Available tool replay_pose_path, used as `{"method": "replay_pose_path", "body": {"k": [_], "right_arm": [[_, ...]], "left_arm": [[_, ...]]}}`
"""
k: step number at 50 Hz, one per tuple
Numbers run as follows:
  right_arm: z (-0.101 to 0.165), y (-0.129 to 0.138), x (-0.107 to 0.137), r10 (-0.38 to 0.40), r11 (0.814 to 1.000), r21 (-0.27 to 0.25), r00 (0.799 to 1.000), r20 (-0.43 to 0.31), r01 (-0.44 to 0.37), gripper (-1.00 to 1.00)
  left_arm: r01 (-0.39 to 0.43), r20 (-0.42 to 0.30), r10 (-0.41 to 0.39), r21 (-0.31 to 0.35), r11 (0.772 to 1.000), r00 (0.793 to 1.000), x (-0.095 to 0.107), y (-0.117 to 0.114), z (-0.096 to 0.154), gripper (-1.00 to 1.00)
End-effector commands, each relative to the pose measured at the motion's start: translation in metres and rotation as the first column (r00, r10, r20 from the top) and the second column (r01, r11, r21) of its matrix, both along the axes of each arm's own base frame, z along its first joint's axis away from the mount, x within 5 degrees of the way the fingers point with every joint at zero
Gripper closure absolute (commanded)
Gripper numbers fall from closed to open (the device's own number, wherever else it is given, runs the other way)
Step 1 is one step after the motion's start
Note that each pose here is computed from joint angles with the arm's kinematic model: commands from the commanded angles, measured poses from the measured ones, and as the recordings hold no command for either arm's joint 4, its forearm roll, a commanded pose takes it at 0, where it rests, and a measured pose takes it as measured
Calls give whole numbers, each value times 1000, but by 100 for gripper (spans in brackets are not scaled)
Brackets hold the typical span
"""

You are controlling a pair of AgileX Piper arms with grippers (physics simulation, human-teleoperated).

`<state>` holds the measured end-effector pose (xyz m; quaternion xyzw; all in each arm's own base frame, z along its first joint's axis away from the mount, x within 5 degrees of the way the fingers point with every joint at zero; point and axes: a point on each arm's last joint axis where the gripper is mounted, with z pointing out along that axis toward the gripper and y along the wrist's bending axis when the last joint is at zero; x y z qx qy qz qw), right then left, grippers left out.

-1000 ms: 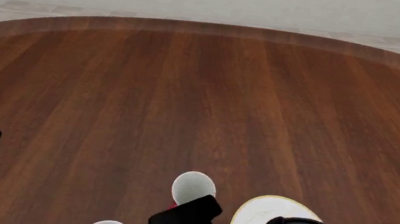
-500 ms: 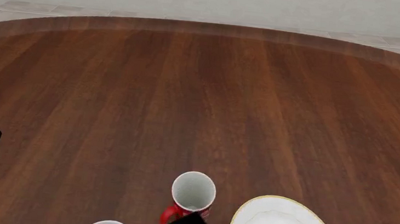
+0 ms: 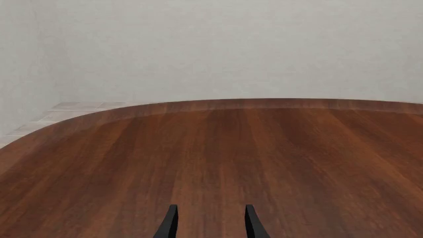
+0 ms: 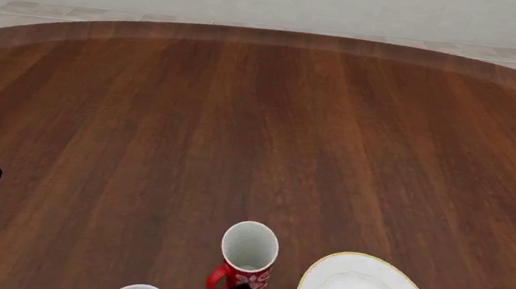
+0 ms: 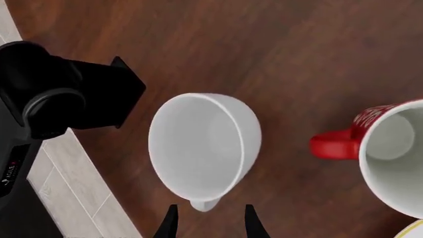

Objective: Put the white mug on the plate.

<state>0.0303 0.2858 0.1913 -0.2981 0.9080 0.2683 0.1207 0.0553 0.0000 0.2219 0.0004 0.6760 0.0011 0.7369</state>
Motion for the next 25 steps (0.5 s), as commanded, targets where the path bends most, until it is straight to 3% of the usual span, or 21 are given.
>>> {"method": "replay_pose_path", "body": {"k": [1, 25], "right_arm": [[-7, 2, -4, 7, 1000, -5, 1000, -4, -7, -100], [-16, 5, -5, 5, 1000, -4, 1000, -9, -6, -100]], "left_arm": [[-3, 0, 3, 0, 1000, 1000, 0, 0, -3, -100], [-4, 0, 4, 0, 1000, 1000, 0, 0, -2, -100]]}}
